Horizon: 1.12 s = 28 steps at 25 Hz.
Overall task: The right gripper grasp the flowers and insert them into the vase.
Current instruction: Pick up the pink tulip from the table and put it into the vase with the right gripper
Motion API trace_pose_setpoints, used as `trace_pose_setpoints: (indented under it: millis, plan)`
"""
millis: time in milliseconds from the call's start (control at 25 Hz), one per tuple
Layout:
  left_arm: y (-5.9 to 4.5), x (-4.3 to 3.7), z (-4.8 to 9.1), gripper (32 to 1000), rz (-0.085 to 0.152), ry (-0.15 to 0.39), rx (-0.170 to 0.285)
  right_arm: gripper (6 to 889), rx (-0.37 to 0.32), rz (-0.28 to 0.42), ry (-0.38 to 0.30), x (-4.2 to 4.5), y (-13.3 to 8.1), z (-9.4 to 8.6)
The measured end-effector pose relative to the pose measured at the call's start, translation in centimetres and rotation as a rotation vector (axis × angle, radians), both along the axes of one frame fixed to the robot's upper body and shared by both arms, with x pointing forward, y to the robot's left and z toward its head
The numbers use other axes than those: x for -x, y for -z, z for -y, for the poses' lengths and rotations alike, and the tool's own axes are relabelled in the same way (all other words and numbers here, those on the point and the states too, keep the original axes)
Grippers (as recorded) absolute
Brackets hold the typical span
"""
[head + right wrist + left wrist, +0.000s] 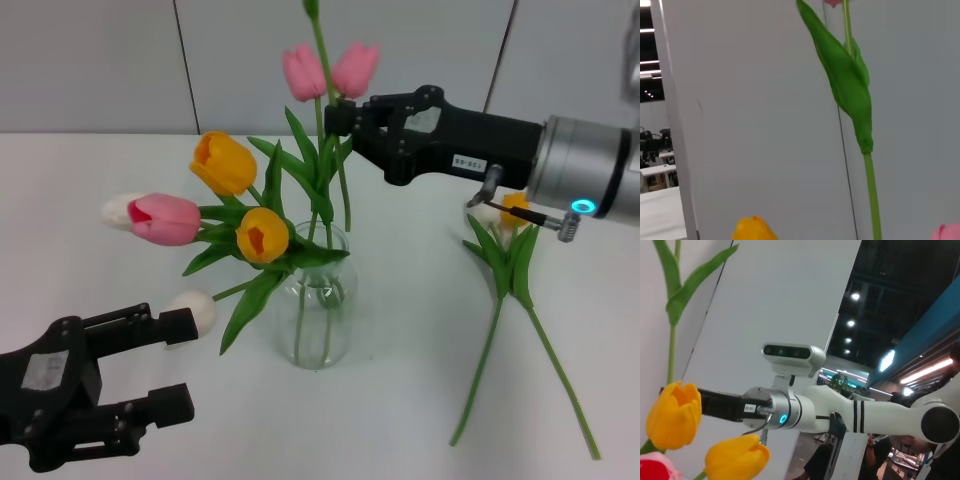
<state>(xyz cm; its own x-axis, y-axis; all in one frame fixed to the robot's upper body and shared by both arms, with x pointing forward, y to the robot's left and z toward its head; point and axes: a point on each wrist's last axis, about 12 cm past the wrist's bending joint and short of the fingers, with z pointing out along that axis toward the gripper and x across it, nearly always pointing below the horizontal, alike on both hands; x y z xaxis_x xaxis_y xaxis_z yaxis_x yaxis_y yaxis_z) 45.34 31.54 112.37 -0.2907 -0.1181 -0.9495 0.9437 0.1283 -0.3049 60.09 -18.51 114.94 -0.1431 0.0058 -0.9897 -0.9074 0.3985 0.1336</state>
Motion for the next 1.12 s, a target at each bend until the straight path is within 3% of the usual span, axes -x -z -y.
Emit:
trace_pose_setpoints:
  millis: [480,1120]
  plan:
    - [-0.1,-0.2,0.1,801,0.004,0.002,0.001,27,0.012,-0.005,-0.001,-0.68,1.5,-1.4]
    - [-0.1,-0.23,0.3,801,0.005,0.004,0.005,25,0.059,0.003,-0.001,-0.3,3.2,-1.5]
